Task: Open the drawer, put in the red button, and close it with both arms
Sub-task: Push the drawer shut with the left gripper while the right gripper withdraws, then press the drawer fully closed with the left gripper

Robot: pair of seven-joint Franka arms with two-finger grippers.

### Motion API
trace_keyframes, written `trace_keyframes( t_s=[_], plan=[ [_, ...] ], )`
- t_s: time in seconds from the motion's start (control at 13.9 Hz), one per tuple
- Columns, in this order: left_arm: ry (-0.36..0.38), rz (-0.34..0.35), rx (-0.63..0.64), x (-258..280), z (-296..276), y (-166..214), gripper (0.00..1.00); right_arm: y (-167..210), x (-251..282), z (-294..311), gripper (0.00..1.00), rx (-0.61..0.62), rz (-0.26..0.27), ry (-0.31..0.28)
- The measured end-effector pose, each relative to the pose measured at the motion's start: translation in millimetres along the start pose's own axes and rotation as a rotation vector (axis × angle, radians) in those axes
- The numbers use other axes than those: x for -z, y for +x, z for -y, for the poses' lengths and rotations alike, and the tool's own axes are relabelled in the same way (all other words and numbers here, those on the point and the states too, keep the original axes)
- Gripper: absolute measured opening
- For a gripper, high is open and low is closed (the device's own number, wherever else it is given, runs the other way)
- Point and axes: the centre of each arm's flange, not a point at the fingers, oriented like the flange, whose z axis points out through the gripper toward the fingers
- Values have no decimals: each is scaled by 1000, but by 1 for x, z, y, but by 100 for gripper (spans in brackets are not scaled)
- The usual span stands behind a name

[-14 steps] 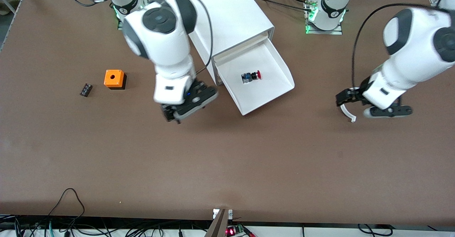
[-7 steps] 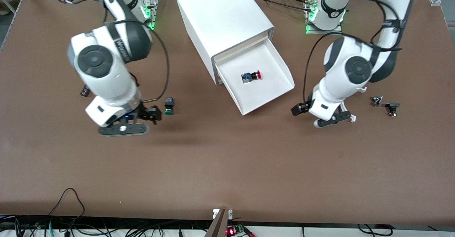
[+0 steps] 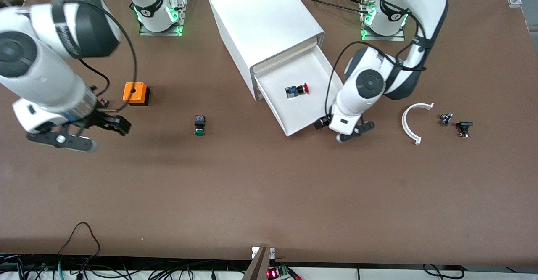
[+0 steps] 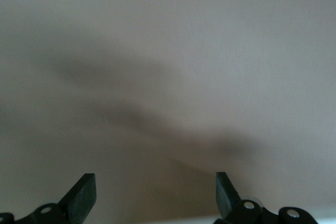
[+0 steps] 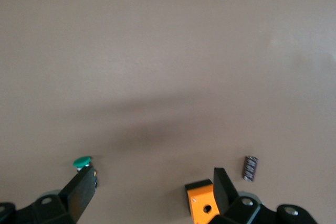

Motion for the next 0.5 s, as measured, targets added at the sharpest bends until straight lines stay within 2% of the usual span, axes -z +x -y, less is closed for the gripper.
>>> trace_keyframes(
  t_s=[0.29,0.5],
  plan=[
    [5,31,-43,-7,-17,-44,100,-10,22,-87,100,35,43,0],
    [31,68,-128,-18,-25,-100,100,-27,40,-139,100,67,71,24]
  ],
)
